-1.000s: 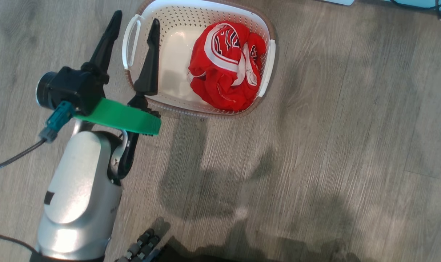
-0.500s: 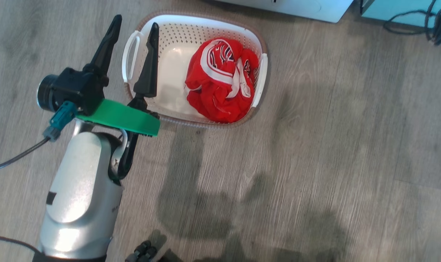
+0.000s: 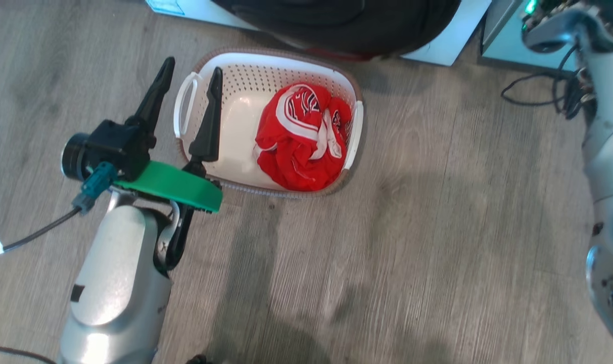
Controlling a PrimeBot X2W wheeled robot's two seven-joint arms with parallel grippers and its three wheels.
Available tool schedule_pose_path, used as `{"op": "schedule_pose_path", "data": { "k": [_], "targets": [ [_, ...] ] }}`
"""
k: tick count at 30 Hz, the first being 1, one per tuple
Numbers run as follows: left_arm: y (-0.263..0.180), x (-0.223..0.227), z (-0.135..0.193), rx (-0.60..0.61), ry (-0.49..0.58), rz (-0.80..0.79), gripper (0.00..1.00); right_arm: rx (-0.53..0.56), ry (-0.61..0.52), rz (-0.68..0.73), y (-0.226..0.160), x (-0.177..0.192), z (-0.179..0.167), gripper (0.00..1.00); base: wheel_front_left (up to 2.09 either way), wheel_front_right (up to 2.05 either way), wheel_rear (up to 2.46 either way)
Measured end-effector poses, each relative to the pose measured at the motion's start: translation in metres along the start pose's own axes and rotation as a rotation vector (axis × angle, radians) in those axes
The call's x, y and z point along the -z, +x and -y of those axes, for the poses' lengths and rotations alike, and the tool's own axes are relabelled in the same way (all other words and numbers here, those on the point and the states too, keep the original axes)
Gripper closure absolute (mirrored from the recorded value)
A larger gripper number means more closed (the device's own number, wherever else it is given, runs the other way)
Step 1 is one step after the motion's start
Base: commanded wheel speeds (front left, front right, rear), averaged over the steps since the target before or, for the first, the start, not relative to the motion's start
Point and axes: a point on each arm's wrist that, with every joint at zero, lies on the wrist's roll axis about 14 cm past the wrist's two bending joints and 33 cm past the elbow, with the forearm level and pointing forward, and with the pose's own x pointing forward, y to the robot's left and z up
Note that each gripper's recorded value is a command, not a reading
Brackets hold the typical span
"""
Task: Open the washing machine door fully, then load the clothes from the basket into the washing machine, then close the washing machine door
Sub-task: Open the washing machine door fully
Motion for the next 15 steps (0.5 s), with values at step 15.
{"op": "schedule_pose_path", "data": {
  "k": [15],
  "targets": [
    [-0.032,-0.018,-0.014,-0.062,0.006,0.015,0.00,-0.045,-0.027,-0.185,-0.010,0.072,-0.025,1.00,0.00,0.00,0.00]
  ]
}}
